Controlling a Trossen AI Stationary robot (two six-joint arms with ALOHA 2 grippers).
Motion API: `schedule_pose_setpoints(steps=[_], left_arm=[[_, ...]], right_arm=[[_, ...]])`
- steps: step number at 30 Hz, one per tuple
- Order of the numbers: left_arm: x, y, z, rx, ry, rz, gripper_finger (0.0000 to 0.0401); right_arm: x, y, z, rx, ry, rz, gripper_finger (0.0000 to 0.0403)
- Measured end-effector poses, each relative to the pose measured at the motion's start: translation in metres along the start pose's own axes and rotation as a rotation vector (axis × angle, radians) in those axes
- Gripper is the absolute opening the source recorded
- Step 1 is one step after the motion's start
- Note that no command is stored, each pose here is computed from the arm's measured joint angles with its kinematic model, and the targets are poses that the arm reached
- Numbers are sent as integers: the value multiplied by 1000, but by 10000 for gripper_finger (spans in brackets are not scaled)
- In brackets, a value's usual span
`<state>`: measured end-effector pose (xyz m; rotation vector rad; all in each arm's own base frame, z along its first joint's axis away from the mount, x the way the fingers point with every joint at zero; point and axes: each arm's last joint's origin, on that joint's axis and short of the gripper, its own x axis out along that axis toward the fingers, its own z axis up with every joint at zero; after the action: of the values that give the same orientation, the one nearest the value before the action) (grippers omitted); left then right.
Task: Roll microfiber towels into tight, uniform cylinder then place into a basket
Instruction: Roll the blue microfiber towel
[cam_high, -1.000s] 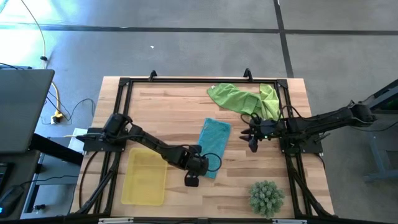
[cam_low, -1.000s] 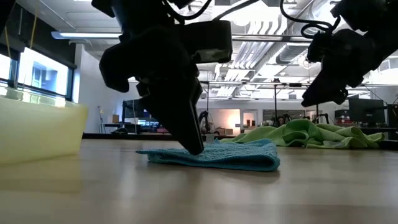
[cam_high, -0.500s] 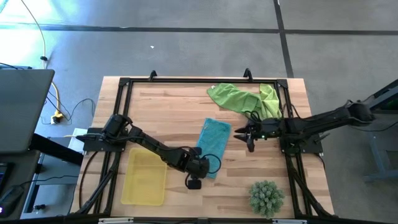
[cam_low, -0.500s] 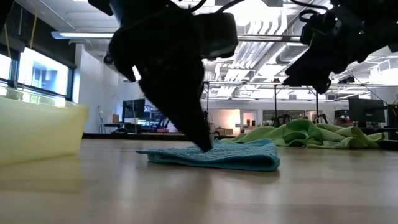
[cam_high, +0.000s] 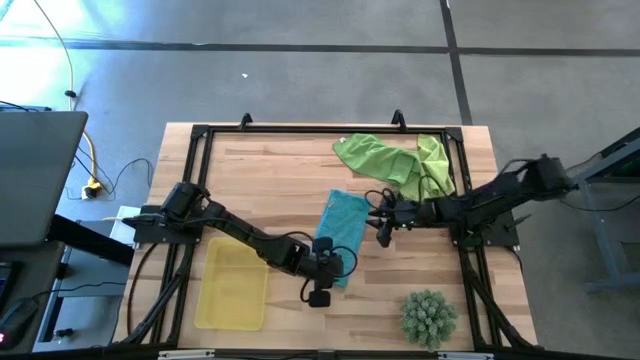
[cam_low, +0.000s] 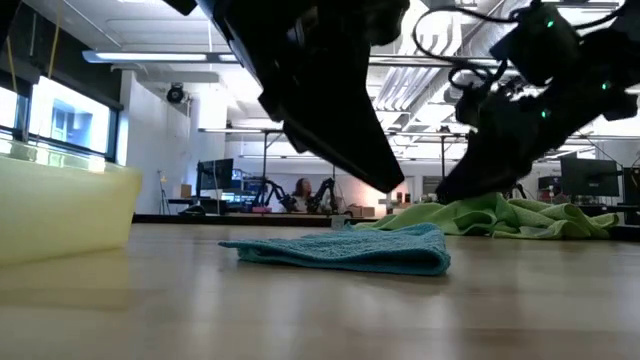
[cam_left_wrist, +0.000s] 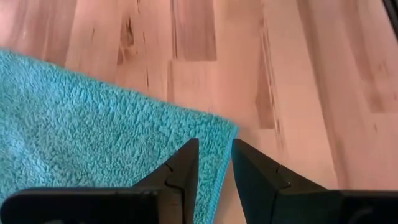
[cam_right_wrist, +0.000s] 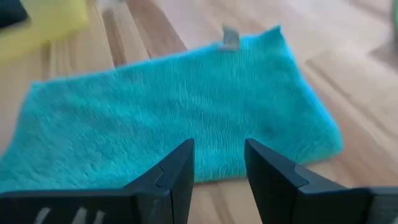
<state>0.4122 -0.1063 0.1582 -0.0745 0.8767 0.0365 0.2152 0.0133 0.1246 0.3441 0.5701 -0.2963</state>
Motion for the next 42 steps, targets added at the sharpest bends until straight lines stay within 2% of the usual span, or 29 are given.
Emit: schedule_pose_setpoints(steps=[5,12,19,24,26,29,32,37,40,42], left_arm=[[-1,0,1,-14,-1,0,88],[-10,-5,4,-150,-16,-12,88],[-32,-16,9,-152,-53,-31,88],[-39,-21,10,-143,-62,-31,87],[-39,-20,7,-124,-38,-20,87],[-39,-18,1,-32,25,5,88],[-39,-14,-5,106,95,27,88],[-39,-6,-7,350,132,91,88],[-38,1,-6,463,152,106,88],[-37,6,-5,492,157,112,88]], right_arm=[[15,-1,-9,-24,0,-32,134],[28,-14,-15,-130,9,-145,134],[36,-38,-11,-200,25,-245,134],[36,-49,3,-231,-52,-288,134],[33,-47,8,-233,-77,-256,134],[28,-38,12,-281,-80,-123,134],[21,-25,10,-371,-44,31,134],[12,5,-3,-479,12,281,134],[9,21,-14,-647,15,356,133],[6,30,-19,-719,-3,340,134]])
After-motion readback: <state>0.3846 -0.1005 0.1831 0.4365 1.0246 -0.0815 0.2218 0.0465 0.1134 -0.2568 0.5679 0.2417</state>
